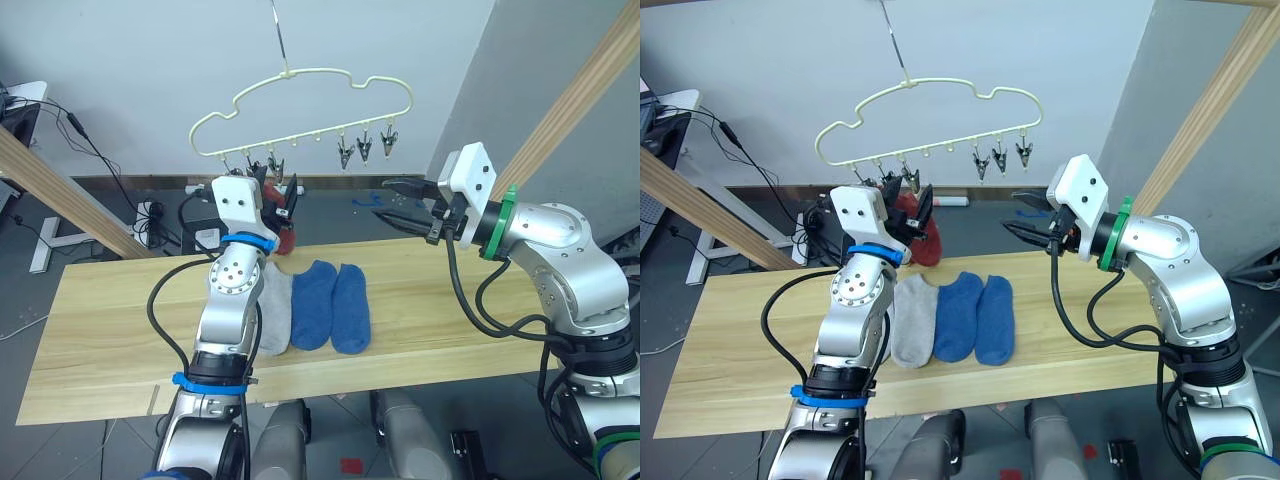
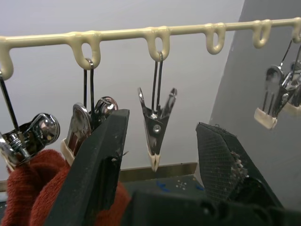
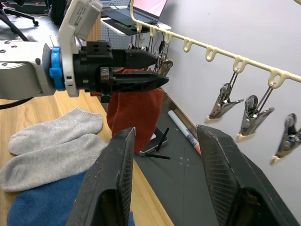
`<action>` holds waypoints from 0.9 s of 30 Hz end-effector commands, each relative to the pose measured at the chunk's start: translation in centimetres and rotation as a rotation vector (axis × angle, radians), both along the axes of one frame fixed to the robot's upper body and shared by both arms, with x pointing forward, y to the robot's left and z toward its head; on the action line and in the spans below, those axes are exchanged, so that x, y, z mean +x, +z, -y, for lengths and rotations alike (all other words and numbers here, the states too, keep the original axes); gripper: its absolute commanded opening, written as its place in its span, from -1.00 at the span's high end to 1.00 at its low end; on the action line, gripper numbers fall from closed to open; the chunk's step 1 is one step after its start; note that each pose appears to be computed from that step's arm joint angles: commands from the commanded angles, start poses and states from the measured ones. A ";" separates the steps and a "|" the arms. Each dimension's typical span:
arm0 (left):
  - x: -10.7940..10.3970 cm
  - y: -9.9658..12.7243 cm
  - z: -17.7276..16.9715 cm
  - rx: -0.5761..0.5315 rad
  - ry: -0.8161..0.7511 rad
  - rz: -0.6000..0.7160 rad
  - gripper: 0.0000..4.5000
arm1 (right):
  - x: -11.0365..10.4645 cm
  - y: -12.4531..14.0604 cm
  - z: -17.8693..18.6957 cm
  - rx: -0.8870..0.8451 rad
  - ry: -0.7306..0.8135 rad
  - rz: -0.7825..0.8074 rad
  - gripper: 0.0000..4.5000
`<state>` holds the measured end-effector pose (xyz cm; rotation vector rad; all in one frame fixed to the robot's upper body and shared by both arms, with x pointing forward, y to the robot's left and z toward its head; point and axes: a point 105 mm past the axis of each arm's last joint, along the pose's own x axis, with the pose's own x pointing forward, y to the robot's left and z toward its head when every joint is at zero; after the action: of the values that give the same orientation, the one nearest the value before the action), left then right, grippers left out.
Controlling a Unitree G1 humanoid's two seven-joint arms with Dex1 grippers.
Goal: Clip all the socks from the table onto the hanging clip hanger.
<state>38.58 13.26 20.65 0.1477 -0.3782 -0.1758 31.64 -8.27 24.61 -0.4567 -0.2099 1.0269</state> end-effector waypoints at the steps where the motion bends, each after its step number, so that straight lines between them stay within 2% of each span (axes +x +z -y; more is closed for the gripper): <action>1: 0.0 1.5 -0.3 -0.020 0.019 0.052 -0.14 | -0.7 1.0 0.0 0.012 0.020 0.041 0.06; 15: 0.7 2.2 -0.2 -0.040 0.033 0.068 -0.14 | -0.7 1.0 -0.1 0.016 0.022 0.041 0.06; 16: 0.7 2.2 -0.1 -0.041 0.030 0.070 0.03 | -0.7 1.0 0.0 0.017 0.022 0.041 0.05; 21: 0.8 2.4 0.0 -0.038 0.024 0.081 0.63 | -0.8 0.9 0.0 0.017 0.020 0.038 0.05; 23: 0.8 2.4 -0.1 -0.036 0.024 0.083 0.81 | -0.9 0.8 0.0 0.016 0.020 0.034 0.05; 24: 0.7 2.5 -0.1 -0.035 0.026 0.084 0.88 | -1.0 0.6 -0.1 0.016 0.020 0.027 0.05; 27: 0.5 2.5 -0.4 -0.026 0.031 0.088 0.89 | -1.2 -1.1 -0.2 -0.011 0.003 -0.020 0.05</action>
<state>39.76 13.52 21.64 0.1284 -0.3992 -0.1364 31.19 -8.37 23.29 -0.4398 -0.1701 1.0283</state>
